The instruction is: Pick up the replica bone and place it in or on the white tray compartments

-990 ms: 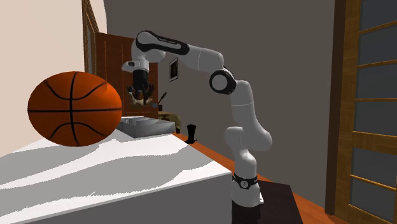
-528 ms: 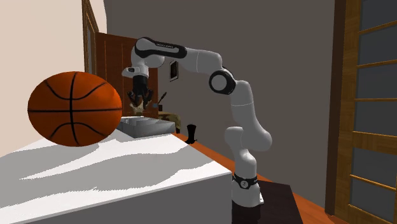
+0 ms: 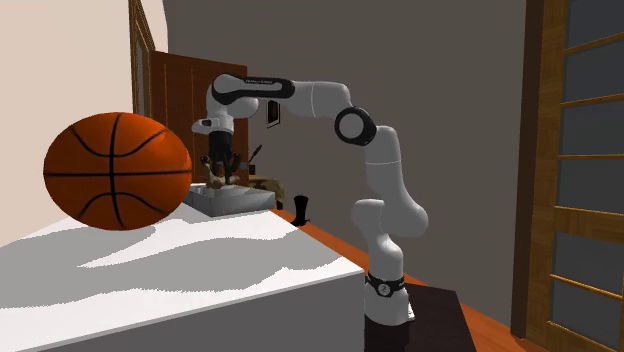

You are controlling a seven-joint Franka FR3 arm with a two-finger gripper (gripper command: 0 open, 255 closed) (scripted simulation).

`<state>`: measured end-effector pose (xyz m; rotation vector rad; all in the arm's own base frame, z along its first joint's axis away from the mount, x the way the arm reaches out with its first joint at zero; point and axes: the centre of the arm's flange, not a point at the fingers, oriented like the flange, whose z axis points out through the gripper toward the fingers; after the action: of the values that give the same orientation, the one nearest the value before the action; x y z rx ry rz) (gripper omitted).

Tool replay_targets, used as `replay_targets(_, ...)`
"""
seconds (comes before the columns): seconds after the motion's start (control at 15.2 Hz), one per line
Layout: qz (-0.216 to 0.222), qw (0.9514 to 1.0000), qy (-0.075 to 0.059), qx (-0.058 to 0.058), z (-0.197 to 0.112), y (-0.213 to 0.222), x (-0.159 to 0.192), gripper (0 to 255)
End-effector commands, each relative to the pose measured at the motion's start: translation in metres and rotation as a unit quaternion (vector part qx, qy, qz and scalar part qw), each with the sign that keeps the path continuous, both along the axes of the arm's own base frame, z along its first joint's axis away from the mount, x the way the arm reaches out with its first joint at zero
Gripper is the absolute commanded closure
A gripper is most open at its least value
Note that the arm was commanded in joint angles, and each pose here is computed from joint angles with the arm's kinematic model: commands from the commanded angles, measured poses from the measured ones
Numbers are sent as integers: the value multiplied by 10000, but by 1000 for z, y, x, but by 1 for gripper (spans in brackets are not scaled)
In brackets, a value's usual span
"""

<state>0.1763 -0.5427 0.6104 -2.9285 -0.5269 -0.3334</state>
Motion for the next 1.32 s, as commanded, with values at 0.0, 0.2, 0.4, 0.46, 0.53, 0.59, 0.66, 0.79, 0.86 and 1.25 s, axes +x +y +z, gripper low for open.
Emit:
replay_targets(0.0,2,10000,0,-3,-3,1,0,255)
replay_targets(0.2,2,10000,-1,-4,-3,1,0,255)
replay_targets(0.4,2,10000,-1,-4,-3,1,0,255)
replay_targets(0.46,2,10000,-1,-4,-3,1,0,0)
replay_targets(0.53,2,10000,-1,-4,-3,1,0,0)
replay_targets(0.59,2,10000,-1,-4,-3,1,0,0)
replay_targets(0.66,2,10000,-1,-4,-3,1,0,0)
replay_targets(0.79,2,10000,-1,-4,-3,1,0,0)
replay_targets(0.86,2,10000,-1,-4,10,-2,-2,0)
replay_targets(1.25,2,10000,-1,-4,45,-9,-9,0)
